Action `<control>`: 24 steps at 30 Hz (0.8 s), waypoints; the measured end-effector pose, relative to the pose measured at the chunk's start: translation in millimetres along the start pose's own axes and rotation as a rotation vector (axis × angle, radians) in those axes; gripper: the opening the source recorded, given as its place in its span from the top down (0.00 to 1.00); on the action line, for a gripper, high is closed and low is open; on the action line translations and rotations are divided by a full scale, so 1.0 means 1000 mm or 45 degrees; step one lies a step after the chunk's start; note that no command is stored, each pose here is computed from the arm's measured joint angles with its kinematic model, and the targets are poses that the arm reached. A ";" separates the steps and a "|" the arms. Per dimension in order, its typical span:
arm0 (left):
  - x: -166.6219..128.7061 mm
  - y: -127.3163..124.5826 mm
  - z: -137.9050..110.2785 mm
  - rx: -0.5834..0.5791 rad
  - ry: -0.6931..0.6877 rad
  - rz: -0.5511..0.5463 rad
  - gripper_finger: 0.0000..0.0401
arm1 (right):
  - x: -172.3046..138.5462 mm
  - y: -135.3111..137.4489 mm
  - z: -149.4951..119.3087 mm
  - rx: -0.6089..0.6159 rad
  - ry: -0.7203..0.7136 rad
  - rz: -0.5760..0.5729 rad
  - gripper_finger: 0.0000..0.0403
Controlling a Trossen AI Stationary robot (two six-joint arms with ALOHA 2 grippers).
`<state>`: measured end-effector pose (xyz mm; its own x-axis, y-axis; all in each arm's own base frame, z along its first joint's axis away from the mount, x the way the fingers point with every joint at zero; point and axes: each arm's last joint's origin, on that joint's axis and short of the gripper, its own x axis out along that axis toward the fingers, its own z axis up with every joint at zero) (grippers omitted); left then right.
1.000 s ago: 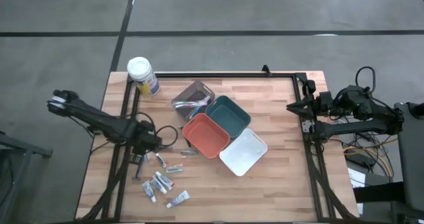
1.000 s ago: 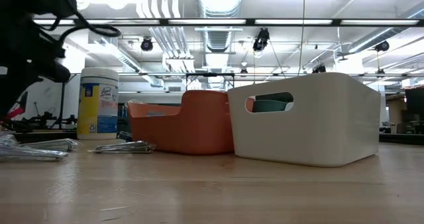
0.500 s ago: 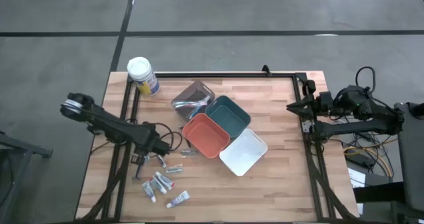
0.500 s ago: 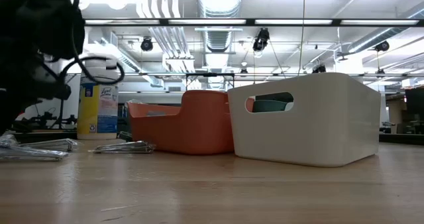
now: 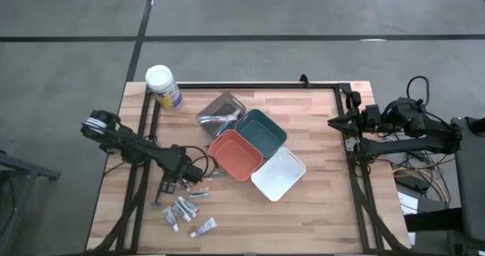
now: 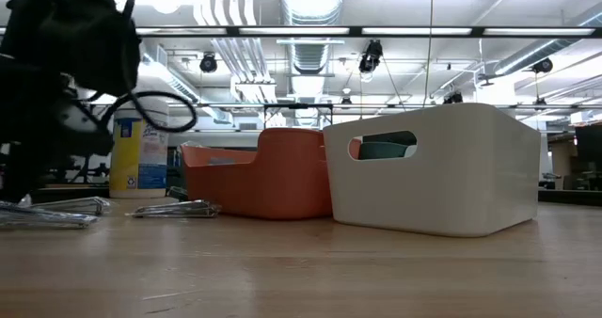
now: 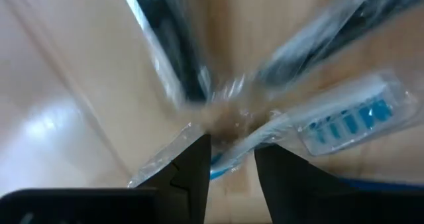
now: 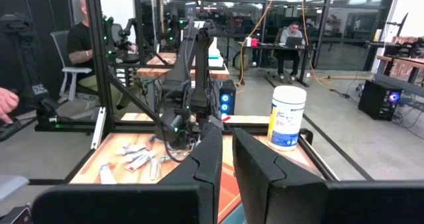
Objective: Pick & Place Travel size toiletries
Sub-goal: Put the blue toothbrush into the black bin
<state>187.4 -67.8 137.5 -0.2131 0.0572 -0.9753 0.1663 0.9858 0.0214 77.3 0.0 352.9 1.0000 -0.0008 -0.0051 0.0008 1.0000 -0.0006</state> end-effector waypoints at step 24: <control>-0.042 -0.006 0.027 -0.051 -0.612 -0.165 0.68 | 0.000 0.000 0.000 0.000 0.000 0.000 0.92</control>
<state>221.3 -80.8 172.0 0.2401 -0.1361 -0.9612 0.1285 0.9859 -0.1075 77.2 0.0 352.9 1.0000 -0.0007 -0.0051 0.0007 1.0000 -0.0008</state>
